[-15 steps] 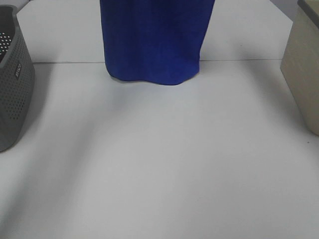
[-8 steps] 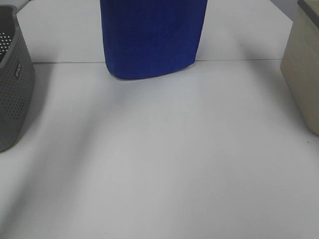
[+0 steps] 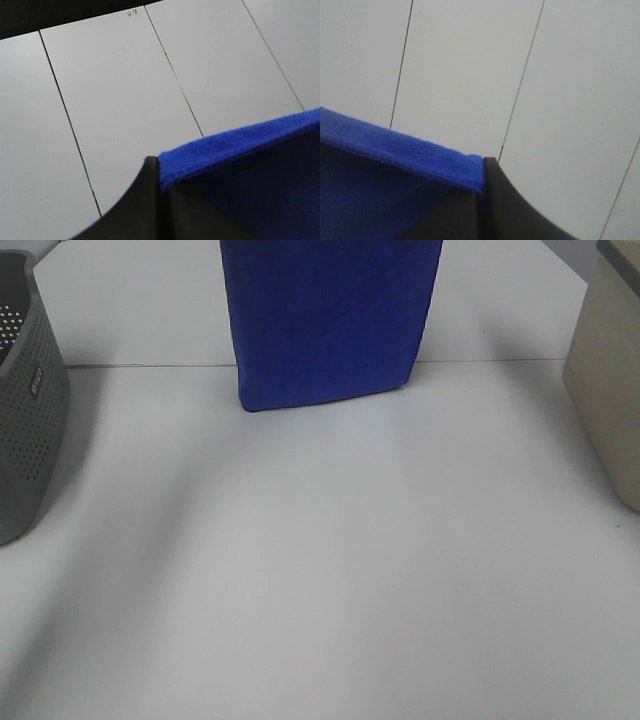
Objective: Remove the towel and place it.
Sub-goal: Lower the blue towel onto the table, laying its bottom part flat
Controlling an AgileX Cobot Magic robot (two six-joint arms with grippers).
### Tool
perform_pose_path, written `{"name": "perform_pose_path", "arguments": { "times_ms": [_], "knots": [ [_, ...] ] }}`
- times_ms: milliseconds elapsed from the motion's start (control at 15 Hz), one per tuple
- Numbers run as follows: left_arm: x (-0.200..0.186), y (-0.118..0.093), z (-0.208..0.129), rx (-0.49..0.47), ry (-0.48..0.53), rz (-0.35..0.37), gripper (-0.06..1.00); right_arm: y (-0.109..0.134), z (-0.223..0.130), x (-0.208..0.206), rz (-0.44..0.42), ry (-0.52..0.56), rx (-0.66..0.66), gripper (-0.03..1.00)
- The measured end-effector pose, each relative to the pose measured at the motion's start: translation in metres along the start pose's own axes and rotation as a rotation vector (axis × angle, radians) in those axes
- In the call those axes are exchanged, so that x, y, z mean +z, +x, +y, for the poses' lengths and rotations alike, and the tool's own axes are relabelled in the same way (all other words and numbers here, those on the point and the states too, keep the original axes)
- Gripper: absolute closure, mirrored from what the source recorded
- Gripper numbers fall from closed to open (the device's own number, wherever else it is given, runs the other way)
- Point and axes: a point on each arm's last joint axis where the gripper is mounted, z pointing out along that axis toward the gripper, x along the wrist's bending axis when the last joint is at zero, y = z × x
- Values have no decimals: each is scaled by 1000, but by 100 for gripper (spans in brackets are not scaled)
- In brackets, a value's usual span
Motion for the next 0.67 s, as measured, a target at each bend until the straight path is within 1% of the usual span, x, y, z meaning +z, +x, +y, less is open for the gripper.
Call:
{"name": "perform_pose_path", "arguments": {
  "times_ms": [133, 200, 267, 400, 667],
  "knots": [
    [-1, 0, -3, 5, -12, 5, 94, -3, -3, 3, 2, -31, -2, 95],
    [-1, 7, -9, 17, -9, 19, 94, -4, -3, 6, 10, -81, -5, 95],
    [-2, 13, -12, 22, -10, 29, 94, -4, -3, 6, 14, -94, -5, 95],
    [-2, 16, -13, 16, -14, 40, 94, -1, -2, 7, 24, -123, -5, 95],
    [-2, 17, -14, 9, -14, 45, 94, 0, -6, 10, 29, -128, -6, 95]
  ]
}}
